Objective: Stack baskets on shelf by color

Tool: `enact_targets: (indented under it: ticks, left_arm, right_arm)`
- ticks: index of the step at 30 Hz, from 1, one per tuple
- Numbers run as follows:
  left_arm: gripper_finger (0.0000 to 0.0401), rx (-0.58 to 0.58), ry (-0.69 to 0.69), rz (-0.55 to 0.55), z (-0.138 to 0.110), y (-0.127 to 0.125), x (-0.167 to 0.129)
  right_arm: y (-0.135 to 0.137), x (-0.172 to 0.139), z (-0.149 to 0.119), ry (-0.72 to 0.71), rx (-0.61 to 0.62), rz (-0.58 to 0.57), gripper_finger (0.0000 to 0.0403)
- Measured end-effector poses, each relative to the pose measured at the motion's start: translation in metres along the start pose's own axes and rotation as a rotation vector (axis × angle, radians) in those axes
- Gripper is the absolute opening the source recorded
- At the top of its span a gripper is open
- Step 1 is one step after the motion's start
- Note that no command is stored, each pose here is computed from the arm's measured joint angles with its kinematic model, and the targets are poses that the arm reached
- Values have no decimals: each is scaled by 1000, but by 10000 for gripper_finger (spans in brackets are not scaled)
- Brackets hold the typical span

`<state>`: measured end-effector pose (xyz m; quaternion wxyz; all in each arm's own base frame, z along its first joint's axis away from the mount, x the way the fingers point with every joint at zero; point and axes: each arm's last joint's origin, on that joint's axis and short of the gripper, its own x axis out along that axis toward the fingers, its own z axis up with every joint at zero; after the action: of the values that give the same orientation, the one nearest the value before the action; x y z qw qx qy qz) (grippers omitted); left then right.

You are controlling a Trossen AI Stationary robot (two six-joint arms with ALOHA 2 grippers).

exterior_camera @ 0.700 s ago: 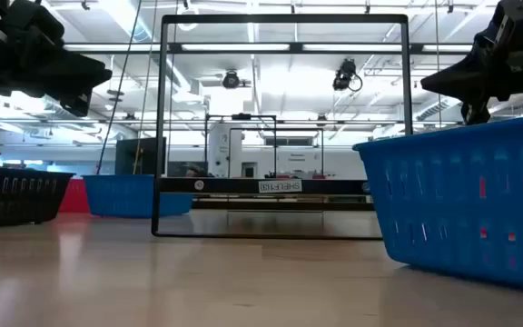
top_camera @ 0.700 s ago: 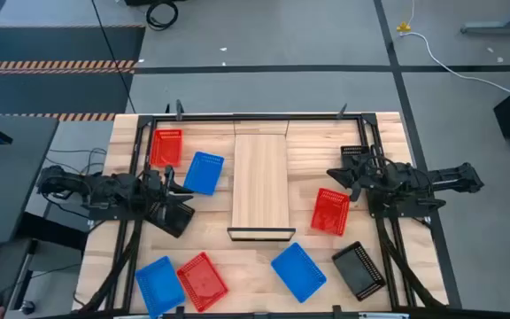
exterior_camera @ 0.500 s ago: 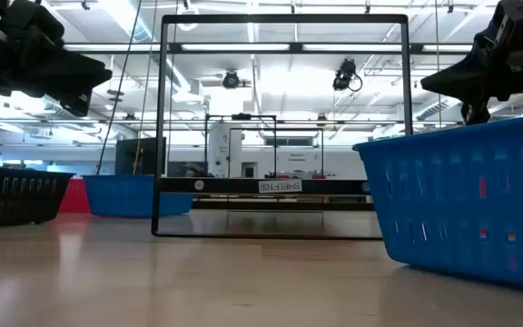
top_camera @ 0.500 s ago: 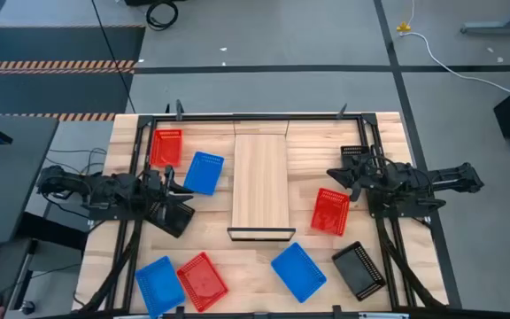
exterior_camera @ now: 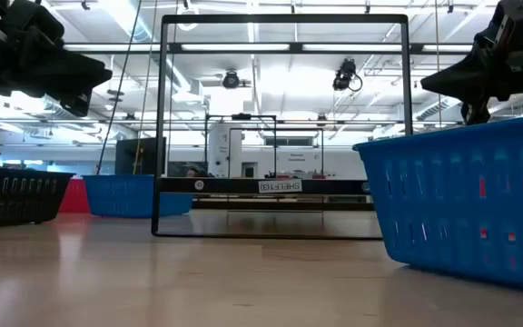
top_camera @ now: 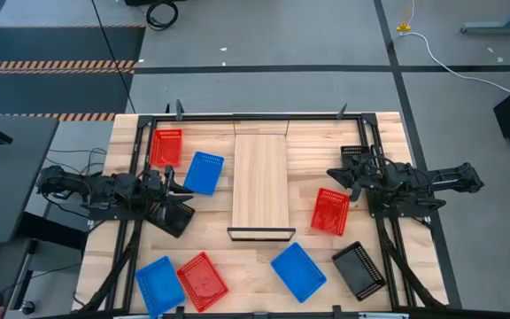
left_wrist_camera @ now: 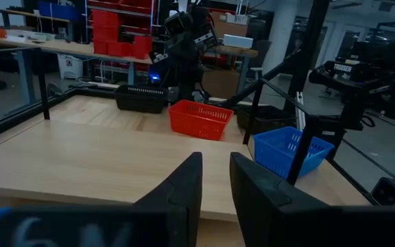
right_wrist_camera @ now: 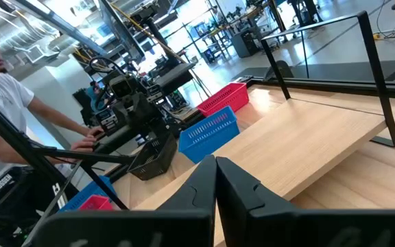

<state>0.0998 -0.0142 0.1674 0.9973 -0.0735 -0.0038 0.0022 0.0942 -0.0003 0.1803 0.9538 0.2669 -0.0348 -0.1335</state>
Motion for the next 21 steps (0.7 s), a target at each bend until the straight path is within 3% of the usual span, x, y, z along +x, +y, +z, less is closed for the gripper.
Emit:
enact_targets:
  ticks: [21]
  left_arm:
    - [81,0,0,0,0,0,0]
  right_arm:
    - [0,0,0,0,0,0,14]
